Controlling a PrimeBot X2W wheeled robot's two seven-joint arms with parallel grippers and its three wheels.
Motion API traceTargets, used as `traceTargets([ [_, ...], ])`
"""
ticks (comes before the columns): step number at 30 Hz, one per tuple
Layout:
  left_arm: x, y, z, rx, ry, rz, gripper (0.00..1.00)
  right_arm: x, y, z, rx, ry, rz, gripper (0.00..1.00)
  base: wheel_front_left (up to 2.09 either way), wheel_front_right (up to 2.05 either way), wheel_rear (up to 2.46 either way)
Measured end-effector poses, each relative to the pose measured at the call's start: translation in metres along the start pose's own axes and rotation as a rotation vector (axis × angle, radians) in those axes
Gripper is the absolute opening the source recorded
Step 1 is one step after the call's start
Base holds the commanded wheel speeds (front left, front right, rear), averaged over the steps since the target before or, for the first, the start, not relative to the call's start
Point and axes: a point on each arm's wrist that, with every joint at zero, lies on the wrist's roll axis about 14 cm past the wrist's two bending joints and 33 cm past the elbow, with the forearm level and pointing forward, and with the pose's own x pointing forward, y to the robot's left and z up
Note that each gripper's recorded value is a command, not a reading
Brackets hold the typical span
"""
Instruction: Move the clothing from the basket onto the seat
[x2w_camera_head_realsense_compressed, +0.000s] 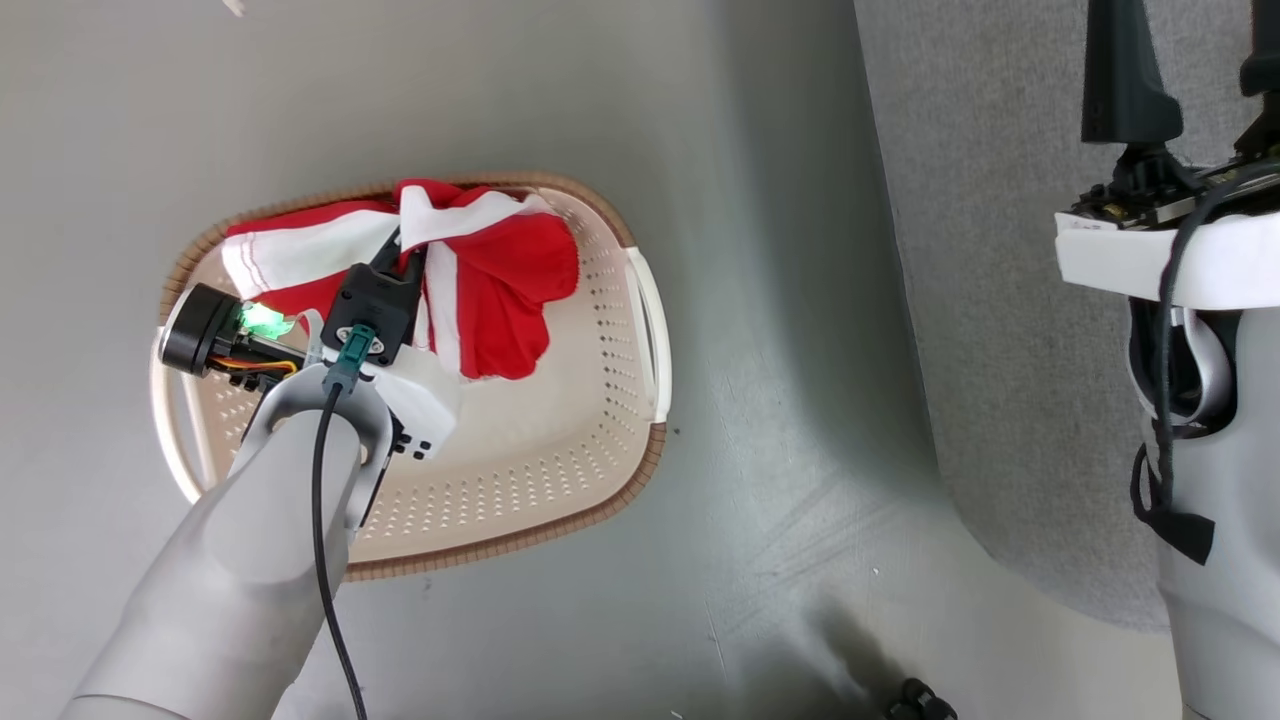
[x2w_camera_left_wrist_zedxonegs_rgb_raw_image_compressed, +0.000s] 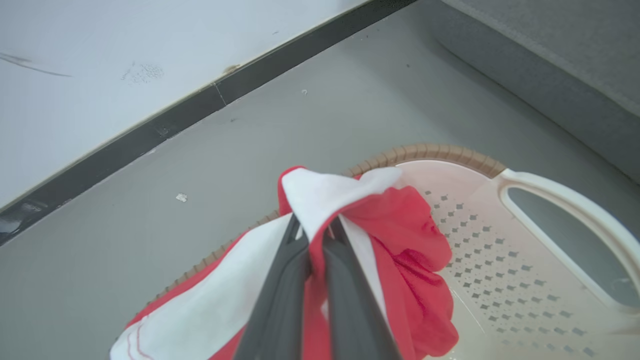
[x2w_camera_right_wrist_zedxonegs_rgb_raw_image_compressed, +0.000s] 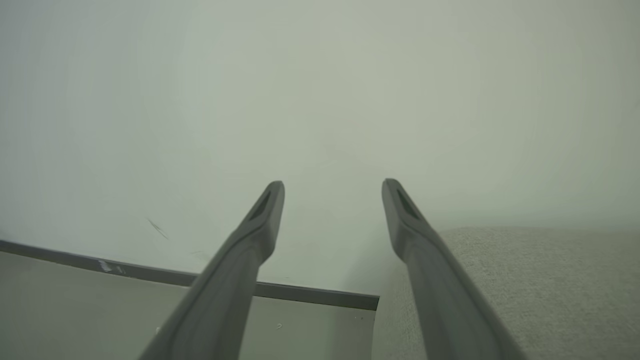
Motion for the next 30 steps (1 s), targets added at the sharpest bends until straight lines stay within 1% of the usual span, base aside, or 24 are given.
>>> traceTargets([
  [8,-0.02,0.012,0.057,0.023,-0.131,0.037,0.0,-0.007,0.017,0.008,0.021,0.018,0.037,1.0,0.0,0.0,0.0],
  [13,-0.039,0.027,0.081,0.043,-0.184,0.077,0.0,-0.015,0.03,0.014,0.032,0.028,0.066,1.0,0.0,0.0,0.0],
  [15,-0.046,0.031,0.098,0.038,-0.223,0.089,0.0,-0.017,0.035,0.017,0.037,0.03,0.077,1.0,0.0,0.0,0.0],
  [23,-0.074,0.032,0.166,0.032,-0.382,0.091,0.0,-0.03,0.044,0.033,0.055,0.033,0.095,1.0,0.0,0.0,0.0],
  [30,-0.102,0.026,0.203,0.064,-0.457,0.082,0.0,-0.041,0.047,0.051,0.054,0.018,0.104,1.0,0.0,0.0,0.0],
])
